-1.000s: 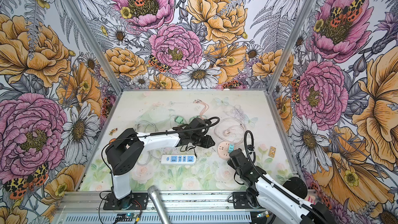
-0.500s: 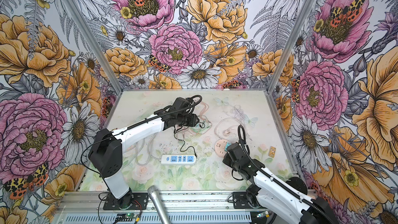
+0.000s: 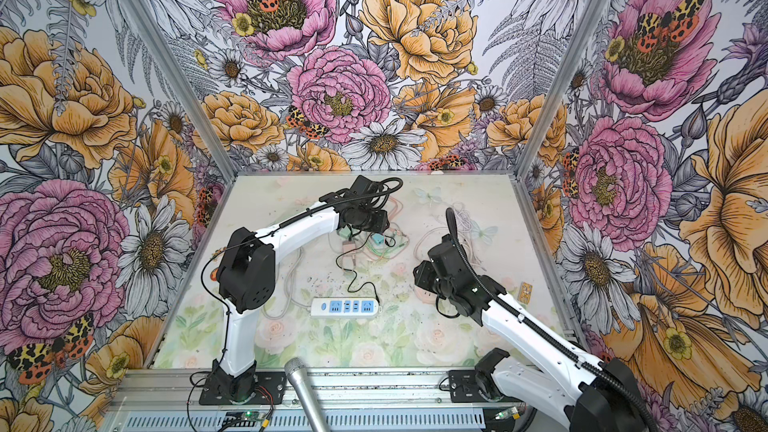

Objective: Insert the plug

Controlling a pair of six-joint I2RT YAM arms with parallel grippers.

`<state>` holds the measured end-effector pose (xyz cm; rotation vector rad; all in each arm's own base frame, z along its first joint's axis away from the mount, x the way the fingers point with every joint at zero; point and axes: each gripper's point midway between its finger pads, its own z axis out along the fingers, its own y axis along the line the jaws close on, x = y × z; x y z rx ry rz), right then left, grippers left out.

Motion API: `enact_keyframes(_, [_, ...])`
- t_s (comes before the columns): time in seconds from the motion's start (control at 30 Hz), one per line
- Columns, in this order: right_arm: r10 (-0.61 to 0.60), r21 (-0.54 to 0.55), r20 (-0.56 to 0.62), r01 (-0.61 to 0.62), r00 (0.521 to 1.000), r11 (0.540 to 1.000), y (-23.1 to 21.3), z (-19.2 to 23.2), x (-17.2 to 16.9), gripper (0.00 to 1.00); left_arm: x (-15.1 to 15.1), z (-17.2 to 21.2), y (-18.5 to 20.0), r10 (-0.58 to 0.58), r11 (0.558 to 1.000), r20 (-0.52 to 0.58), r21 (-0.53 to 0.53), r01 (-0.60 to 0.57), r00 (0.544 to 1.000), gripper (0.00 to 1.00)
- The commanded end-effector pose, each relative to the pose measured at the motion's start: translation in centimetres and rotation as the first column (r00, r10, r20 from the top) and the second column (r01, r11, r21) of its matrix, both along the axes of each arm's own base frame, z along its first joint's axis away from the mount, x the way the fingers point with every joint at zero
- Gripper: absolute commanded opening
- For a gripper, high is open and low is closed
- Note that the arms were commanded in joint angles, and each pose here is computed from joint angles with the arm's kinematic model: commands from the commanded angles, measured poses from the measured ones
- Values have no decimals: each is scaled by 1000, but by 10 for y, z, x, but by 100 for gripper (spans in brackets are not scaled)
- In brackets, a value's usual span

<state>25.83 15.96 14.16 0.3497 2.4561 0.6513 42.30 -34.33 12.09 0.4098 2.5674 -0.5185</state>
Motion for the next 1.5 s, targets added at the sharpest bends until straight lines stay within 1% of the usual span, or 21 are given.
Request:
enact_keyframes(0.0, [40, -37, 53, -38, 998, 999, -5, 18, 23, 40, 9, 2, 12, 9, 999, 14, 47, -10, 1000, 38])
enact_keyframes(0.23, [56, -53, 73, -53, 996, 997, -15, 34, 63, 42, 23, -18, 26, 47, 997, -29, 69, -45, 998, 38])
enact_keyframes(0.4, [83, -69, 91, -77, 992, 995, -15, 44, 83, 43, 30, -20, 34, 70, 995, -36, 76, -67, 997, 39])
enact_keyframes(0.53, [102, -77, 87, -95, 991, 992, -13, 43, 95, 44, 31, -20, 44, 88, 993, -46, 77, -84, 995, 41])
enact_keyframes(0.7, [132, -74, 65, -127, 989, 989, -8, 37, 108, 44, 29, -17, 65, 140, 981, -24, 141, -135, 990, 42])
enact_keyframes(0.87, [155, -55, 48, -153, 987, 987, 0, 28, 113, 45, 24, -9, 90, 193, 963, -14, 196, -187, 981, 43])
enact_keyframes(1.0, [173, -48, 37, -171, 984, 984, 4, 22, 114, 45, 18, -2, 110, 226, 951, -15, 219, -218, 974, 44])
enact_keyframes(1.17, [170, -34, 30, -169, 985, 985, 7, 16, 120, 45, 17, -12, 128, 252, 947, -67, 222, -231, 966, 46])
enact_keyframes(1.3, [184, -12, 38, -183, 982, 983, 12, 18, 121, 45, 18, -19, 125, 275, 948, -109, 193, -251, 955, 49])
enact_keyframes(1.47, [169, -53, 48, -166, 984, 985, 3, 16, 119, 47, 19, -24, 120, 314, 944, -150, 157, -291, 937, 54])
